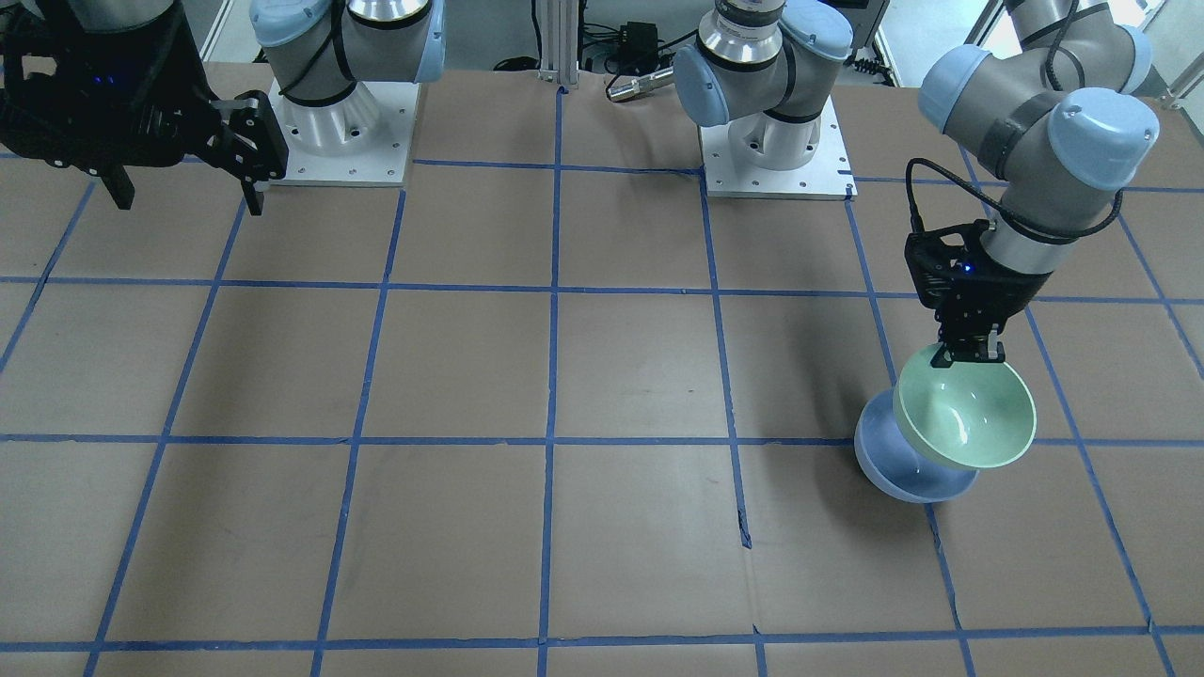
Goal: Stack green bowl on blue bowl
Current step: 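Lift the green bowl with the left gripper and carry it over the blue bowl, then lower the green bowl into the blue bowl and open the left gripper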
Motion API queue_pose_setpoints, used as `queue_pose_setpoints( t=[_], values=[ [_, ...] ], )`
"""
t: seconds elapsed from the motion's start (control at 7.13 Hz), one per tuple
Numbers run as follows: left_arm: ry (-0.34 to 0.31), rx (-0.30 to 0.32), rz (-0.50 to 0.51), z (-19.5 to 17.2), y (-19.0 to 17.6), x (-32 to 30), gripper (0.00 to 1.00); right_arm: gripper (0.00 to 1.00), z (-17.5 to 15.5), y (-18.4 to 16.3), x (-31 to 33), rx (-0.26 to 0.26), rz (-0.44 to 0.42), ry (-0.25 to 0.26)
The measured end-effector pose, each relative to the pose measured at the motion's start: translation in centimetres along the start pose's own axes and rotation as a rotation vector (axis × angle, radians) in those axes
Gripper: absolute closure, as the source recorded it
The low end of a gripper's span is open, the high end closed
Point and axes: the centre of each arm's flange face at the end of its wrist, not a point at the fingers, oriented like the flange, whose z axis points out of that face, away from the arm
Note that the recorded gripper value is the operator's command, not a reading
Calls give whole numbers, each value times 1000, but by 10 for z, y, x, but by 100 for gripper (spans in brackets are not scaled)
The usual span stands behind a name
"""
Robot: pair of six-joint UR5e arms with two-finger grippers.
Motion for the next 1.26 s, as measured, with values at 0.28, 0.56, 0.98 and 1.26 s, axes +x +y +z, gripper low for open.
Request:
queue_pose_setpoints(
  t=[0.28,0.56,0.98,1.26],
  values=[
    [12,7,-4,9,-2,1,60,0,0,0,0,0,0,0],
    [9,6,-13,14,-6,-2,0,0,0,0,0,0,0,0],
    [5,4,-73,11,-8,-3,0,0,0,0,0,0,0,0],
    [-49,67,-194,-8,-18,-8,0,0,0,0,0,0,0,0]
  ],
)
